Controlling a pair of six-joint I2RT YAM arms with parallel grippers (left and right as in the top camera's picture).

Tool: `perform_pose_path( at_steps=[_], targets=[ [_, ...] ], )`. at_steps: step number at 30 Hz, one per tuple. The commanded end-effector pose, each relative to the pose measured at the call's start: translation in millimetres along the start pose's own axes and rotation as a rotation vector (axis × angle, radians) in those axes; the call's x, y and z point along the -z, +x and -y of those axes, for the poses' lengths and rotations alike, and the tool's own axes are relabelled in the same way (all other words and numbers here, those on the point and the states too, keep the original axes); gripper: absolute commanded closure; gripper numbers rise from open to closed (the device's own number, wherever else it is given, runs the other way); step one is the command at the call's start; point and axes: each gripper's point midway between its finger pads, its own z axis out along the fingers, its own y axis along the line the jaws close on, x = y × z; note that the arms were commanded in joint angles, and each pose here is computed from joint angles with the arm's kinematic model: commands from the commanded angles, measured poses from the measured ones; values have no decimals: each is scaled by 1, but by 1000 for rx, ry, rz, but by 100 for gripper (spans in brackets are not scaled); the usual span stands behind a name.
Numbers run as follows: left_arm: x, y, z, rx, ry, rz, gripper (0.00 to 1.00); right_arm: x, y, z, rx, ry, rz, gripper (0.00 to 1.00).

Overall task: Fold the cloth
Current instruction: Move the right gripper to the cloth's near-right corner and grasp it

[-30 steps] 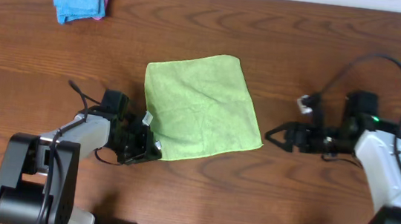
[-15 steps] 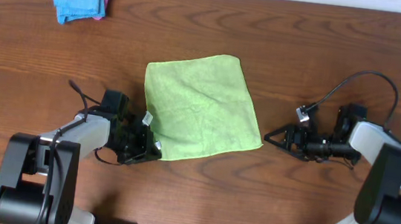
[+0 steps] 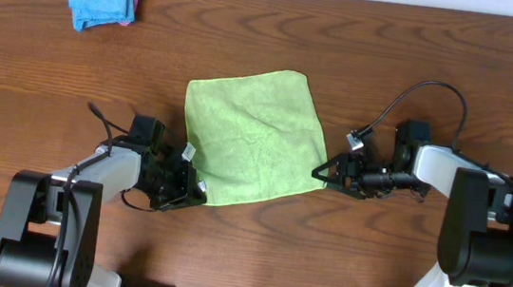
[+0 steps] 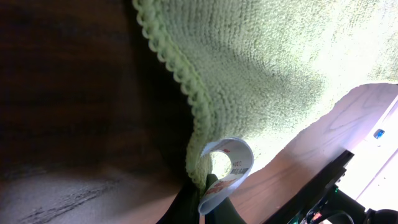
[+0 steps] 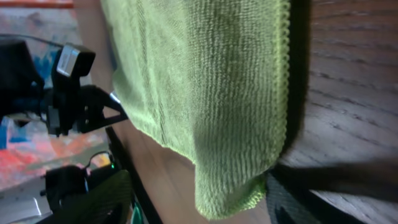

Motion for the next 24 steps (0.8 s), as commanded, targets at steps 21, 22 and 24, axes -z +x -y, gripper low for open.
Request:
perform_pose_path(
  at_steps=[21, 22, 24],
  targets=[
    [0, -2, -5, -1, -34, 4, 94, 3, 28, 80, -229, 388, -68, 85],
    [0, -2, -5, -1, -34, 4, 94, 3, 28, 80, -229, 388, -68, 89],
    [0, -2, -5, -1, -34, 4, 94, 3, 28, 80, -232, 388, -67, 98]
  ],
)
